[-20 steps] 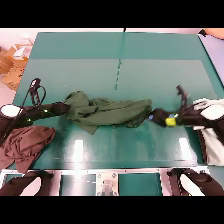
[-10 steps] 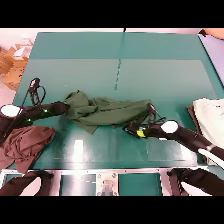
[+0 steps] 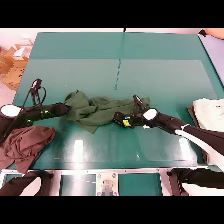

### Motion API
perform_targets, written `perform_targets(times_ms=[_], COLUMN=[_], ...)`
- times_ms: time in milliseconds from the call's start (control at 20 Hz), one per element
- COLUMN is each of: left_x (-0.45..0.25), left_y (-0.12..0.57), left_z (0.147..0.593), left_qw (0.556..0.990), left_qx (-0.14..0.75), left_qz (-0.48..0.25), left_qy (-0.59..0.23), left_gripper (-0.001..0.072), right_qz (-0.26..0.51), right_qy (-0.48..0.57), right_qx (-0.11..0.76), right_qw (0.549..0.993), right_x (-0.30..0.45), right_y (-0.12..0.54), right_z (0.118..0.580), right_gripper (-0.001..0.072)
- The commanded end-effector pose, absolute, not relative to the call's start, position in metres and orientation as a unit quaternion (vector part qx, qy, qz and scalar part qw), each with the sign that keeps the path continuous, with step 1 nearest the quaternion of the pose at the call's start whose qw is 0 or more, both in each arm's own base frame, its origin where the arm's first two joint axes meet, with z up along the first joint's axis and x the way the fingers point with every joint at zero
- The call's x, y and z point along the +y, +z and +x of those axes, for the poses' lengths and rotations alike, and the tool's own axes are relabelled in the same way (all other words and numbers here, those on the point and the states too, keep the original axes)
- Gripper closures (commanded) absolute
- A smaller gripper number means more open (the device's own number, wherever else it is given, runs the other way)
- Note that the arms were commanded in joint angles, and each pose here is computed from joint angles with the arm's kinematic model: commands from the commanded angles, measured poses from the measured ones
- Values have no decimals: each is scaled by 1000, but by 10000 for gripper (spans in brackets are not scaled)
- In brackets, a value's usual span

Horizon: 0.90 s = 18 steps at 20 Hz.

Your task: Fold the shirts.

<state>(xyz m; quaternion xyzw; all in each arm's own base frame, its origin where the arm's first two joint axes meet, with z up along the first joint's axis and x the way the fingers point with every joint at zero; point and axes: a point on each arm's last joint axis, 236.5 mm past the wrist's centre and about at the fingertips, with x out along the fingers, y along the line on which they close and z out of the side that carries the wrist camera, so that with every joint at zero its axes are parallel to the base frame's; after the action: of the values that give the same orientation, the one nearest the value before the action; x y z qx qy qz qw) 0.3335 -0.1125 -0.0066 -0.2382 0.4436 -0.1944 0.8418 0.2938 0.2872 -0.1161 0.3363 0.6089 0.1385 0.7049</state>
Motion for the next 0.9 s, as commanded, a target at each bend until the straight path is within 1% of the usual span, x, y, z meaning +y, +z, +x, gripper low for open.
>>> perform_targets(times_ms=[0,150,250,350,500,600,650,750,850], left_x=[-112,-110,-112,-117,-126,-132,-135,-141,-145], left_y=[-2,34,80,144,267,363,413,504,575], left_z=[337,358,376,390,394,376,358,308,247], left_qw=[845,865,882,899,923,936,940,941,933], left_qx=[438,402,364,313,210,125,75,-24,-116], left_qz=[-236,-218,-195,-170,-123,-93,-71,-31,-4], left_qy=[-195,-206,-227,-256,-297,-317,-326,-337,-341], left_gripper=[681,681,681,681,682,682,682,681,681], right_qz=[307,284,290,306,310,299,282,236,190], right_qy=[187,252,281,299,280,255,248,237,238], right_qx=[628,632,600,527,339,215,158,68,1], right_qw=[690,676,691,734,843,894,914,940,952], right_x=[296,283,255,220,144,103,91,82,89], right_y=[-107,-53,8,88,240,340,385,456,509], right_z=[281,273,286,309,342,333,320,288,254], right_gripper=[695,695,696,695,695,695,695,695,695])
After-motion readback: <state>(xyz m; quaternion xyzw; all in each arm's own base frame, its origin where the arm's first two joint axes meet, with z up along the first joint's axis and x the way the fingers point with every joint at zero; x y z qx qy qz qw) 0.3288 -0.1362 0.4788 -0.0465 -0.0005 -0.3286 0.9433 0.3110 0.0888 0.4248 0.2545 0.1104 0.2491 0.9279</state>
